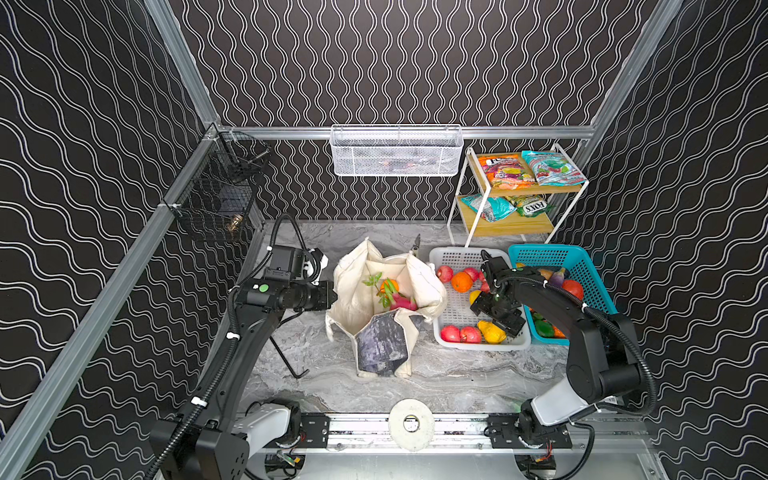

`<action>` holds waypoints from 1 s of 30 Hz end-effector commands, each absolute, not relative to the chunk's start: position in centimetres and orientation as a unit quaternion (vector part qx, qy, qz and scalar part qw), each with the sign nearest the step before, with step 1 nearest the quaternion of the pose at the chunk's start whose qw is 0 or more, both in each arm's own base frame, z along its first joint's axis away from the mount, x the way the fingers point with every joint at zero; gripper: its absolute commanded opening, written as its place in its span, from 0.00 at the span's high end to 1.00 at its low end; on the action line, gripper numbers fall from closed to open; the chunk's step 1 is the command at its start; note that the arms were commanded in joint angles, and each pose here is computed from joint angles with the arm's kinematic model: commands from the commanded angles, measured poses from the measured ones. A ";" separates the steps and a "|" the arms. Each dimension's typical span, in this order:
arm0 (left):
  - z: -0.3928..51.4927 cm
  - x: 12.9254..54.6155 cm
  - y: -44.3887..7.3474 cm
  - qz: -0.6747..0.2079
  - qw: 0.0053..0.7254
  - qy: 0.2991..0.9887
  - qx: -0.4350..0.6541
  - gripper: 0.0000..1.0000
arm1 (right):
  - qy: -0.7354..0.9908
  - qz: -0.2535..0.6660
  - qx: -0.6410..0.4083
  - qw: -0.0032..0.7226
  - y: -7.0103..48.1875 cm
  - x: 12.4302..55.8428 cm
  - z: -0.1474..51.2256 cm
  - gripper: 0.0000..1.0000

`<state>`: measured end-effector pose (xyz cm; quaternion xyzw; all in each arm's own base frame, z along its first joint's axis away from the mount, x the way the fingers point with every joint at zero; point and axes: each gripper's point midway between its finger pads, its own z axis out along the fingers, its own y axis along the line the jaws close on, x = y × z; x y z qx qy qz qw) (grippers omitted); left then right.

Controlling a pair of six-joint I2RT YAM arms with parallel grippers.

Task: Place the food into the grocery bag and tie it
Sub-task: 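Close the right gripper on the yellow pear and lift it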

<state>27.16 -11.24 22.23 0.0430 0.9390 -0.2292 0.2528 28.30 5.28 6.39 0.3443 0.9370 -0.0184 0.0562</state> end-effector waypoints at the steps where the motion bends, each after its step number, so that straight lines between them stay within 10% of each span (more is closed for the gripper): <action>1: 22.4 27.1 -11.3 -0.228 0.256 0.938 0.052 1.00 | 0.934 -0.008 0.352 0.065 5.7 29.3 6.3 0.01; 14: 22.2 27.2 -11.3 -0.230 0.254 0.938 0.051 1.00 | 0.935 -0.049 0.349 0.034 4.7 27.6 4.5 0.02; 30: 22.1 27.1 -11.2 -0.225 0.256 0.939 0.053 1.00 | 0.933 -0.017 0.354 0.059 5.2 28.2 5.5 0.26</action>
